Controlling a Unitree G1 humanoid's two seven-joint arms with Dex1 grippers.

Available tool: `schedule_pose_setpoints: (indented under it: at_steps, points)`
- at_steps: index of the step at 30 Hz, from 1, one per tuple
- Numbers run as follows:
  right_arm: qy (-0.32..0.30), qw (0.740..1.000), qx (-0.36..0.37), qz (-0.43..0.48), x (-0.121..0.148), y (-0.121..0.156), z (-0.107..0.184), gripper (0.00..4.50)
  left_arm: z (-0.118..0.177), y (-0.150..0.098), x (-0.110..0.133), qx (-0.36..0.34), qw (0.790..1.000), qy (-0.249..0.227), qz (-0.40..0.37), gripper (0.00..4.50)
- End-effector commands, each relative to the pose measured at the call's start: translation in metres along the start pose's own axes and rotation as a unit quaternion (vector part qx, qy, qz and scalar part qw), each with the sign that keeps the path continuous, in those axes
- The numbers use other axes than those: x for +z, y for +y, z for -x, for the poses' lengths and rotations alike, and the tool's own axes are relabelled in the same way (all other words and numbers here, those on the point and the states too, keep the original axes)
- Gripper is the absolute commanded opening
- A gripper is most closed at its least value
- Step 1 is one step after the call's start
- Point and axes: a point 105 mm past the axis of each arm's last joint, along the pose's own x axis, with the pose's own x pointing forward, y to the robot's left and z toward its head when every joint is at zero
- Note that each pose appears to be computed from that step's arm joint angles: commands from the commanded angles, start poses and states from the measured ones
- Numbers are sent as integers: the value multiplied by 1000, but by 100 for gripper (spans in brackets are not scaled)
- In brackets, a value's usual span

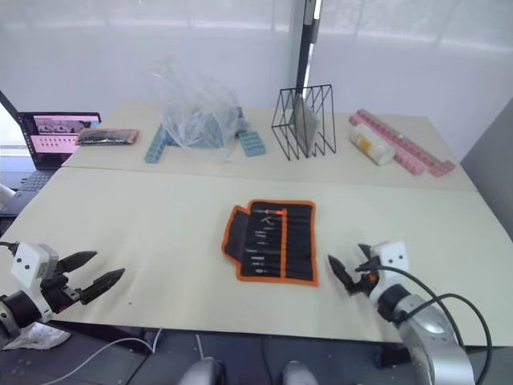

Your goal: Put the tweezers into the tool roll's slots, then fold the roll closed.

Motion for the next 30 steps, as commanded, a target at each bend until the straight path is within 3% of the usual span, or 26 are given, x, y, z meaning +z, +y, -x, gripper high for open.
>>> schedule_pose_setpoints:
  at_steps: [1, 8, 15, 21, 29, 30]
  points:
    - [-13, 997, 71, 40, 17, 35, -8, 446, -1, -8, 10, -8, 1000, -18, -21, 450]
    - [-31, 982, 170, 82, 36, 119, -44, 446, -3, -20, 16, -36, 999, -29, -26, 450]
    - [-41, 971, 192, 133, 32, 169, -67, 446, -7, -34, 32, -58, 995, -54, -65, 450]
    - [-48, 975, 142, 164, 31, 178, -85, 446, -9, -50, 35, -105, 989, -52, -85, 450]
    - [-50, 981, 87, 166, 28, 176, -101, 446, -13, -56, 37, -115, 989, -55, -81, 450]
    - [-52, 982, 87, 162, 28, 176, -102, 422, -14, -56, 38, -114, 989, -55, -81, 450]
